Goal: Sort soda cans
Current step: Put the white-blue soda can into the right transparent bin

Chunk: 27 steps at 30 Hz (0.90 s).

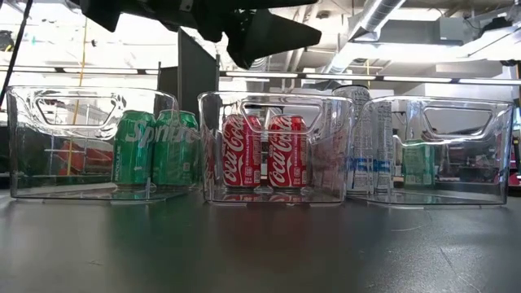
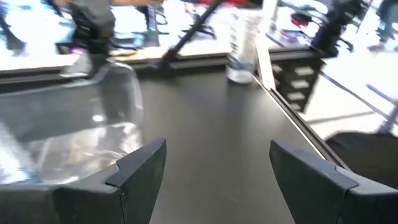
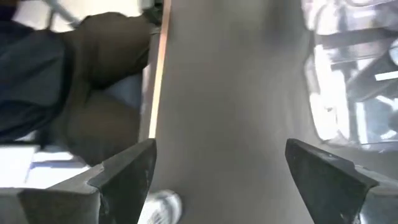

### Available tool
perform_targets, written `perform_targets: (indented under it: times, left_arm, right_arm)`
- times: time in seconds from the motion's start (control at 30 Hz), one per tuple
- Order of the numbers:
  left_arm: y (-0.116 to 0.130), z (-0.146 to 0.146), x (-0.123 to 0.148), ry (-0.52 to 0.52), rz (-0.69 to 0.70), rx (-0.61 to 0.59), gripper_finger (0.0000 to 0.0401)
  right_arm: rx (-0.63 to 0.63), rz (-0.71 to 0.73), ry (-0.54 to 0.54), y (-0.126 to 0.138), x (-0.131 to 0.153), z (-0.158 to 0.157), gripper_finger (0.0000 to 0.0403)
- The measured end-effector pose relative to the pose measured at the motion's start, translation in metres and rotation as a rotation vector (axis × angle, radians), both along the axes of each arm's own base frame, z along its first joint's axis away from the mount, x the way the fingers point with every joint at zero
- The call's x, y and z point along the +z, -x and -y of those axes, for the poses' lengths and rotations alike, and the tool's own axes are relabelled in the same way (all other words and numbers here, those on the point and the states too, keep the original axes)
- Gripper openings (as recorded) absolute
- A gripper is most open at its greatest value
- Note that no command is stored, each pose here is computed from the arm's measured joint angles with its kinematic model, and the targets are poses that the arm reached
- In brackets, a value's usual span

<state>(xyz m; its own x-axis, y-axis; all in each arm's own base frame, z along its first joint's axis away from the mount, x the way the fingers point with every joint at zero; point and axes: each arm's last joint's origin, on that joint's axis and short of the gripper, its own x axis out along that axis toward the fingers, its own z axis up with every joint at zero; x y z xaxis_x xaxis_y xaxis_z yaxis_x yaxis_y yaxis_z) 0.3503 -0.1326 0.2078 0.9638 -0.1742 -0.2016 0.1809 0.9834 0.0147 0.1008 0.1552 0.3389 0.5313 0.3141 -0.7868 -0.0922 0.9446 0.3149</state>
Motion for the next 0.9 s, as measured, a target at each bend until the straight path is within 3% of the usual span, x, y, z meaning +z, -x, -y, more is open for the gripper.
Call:
perform_targets:
  times: [0.17, 0.4, 0.63, 0.9]
  left_arm:
    - [0.000, -0.002, 0.000, 0.018, 0.001, 0.057, 0.0281]
    - [-0.001, -0.005, 0.000, 0.060, 0.005, 0.163, 0.0281]
    - [-0.001, -0.005, 0.000, 0.067, 0.006, 0.184, 0.0281]
    - [-0.001, -0.007, 0.000, 0.085, 0.010, 0.245, 0.0281]
  right_arm:
    - [0.013, -0.071, -0.031, 0.023, 0.011, -0.008, 0.0372]
    - [0.037, -0.192, 0.042, 0.045, 0.010, -0.047, 0.0372]
    - [0.032, -0.243, 0.190, 0.046, 0.004, -0.096, 0.0372]
    - [0.077, -0.300, 0.234, 0.040, -0.005, -0.145, 0.0372]
